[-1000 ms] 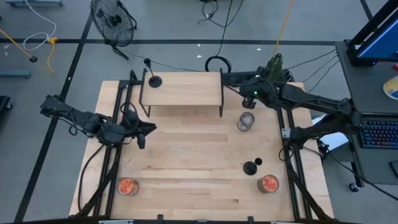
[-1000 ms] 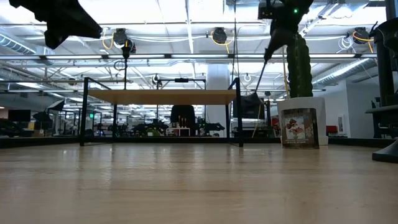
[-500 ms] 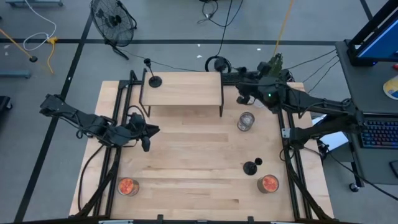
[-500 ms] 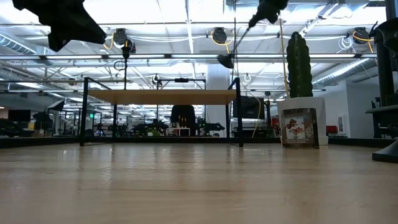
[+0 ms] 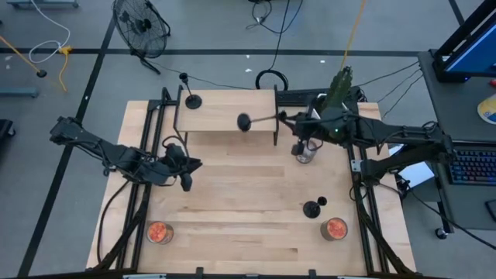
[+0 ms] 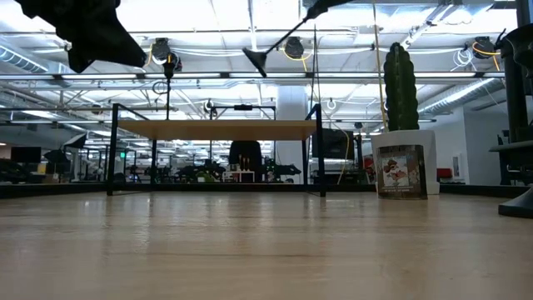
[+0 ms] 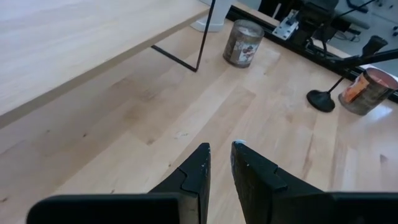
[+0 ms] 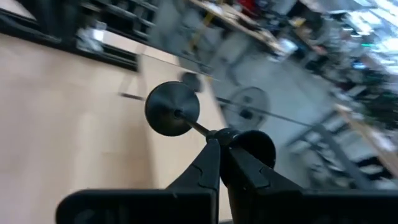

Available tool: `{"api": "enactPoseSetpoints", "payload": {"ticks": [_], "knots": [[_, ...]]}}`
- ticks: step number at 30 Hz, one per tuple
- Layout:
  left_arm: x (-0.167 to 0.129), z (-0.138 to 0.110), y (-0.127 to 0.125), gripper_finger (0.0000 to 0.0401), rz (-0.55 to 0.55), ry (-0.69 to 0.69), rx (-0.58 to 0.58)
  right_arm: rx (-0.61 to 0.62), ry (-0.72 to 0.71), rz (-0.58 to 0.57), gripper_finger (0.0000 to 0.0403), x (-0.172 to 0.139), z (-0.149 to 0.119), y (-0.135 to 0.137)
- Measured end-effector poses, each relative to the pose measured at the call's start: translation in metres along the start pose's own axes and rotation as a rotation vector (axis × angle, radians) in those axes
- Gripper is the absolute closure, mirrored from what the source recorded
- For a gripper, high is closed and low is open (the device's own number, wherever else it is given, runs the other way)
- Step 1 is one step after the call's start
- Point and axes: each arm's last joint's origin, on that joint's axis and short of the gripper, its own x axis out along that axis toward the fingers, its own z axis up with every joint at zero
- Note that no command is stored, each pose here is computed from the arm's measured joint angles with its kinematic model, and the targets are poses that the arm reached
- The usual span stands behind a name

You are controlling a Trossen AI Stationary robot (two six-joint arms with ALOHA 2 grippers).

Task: Pick & Place candle stick holders
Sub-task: Put the top black candle holder on the shelf

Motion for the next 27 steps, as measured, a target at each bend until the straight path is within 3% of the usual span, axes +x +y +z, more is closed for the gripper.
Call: {"api": "enactPoseSetpoints", "payload": {"ticks": [20,27], "knots": [[0.000,0.007,-0.006,0.0332,-0.058,-0.059,-0.053,0.162,0.081,0.427,0.0401,-0.006,-0.011,0.026],[0.002,0.011,-0.015,0.0332,-0.147,-0.065,-0.073,0.180,0.161,0.543,0.0401,0.001,-0.016,0.044]]}}
